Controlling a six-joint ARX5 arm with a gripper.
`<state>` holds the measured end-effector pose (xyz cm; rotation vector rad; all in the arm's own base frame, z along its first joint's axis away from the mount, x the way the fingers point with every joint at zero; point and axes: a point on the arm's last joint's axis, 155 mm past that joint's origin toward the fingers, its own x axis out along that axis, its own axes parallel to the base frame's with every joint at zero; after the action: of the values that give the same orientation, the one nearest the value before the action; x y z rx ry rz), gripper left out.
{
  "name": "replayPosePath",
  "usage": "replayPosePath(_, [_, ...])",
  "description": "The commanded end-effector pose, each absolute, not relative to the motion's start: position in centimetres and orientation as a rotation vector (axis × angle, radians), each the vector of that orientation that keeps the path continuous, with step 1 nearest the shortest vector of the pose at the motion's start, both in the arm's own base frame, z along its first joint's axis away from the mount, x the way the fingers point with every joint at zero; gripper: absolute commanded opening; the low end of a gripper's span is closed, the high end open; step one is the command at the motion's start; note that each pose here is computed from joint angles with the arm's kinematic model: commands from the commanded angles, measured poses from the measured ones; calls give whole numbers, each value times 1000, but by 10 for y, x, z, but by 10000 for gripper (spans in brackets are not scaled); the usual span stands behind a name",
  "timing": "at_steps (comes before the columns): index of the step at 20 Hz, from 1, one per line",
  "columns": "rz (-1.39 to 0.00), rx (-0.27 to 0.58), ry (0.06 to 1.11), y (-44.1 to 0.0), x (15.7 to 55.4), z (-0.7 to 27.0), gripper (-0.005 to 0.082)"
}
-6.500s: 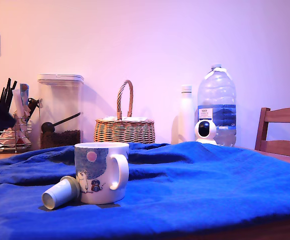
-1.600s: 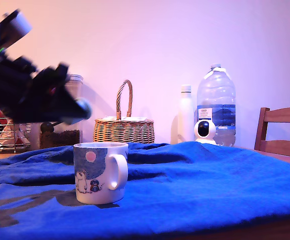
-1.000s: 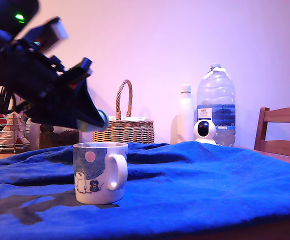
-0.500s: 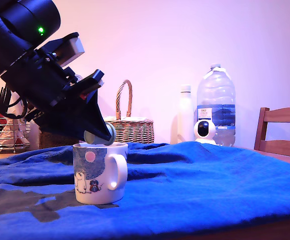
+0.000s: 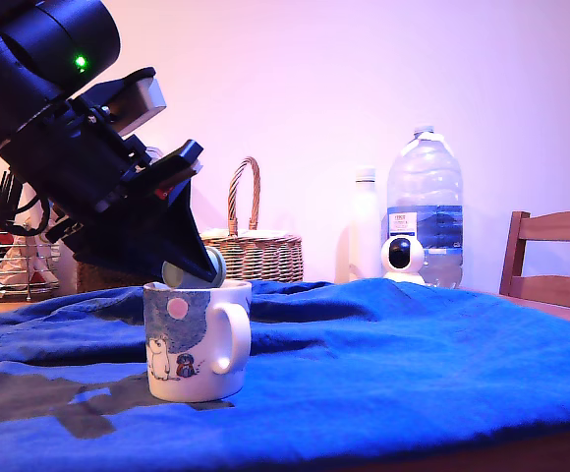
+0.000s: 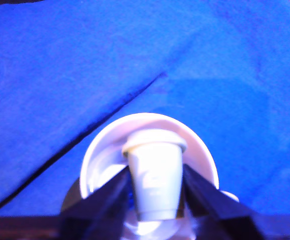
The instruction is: Pick up the coffee capsules on the table and drop them inside the coffee cup
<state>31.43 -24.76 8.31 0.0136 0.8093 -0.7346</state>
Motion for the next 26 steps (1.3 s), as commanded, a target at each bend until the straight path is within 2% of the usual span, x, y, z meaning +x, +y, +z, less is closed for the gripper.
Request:
replayPosePath(1, [-748,14,800,-252,316,86,522])
replayPosePath(5, [-749,14,798,-252,317,86,511])
replayPosePath(7, [-749,14,797,-252,317,87,434])
replayPosePath(9, [-750,13,793,-252,317,88,315])
replayPosePath(13, [-755,8,761,-252,317,100,-26])
replayPosePath(20, [-749,5,695,-247,315,129,-22])
replayPosePath(26, [-704,67,629,-233,315,148,-22])
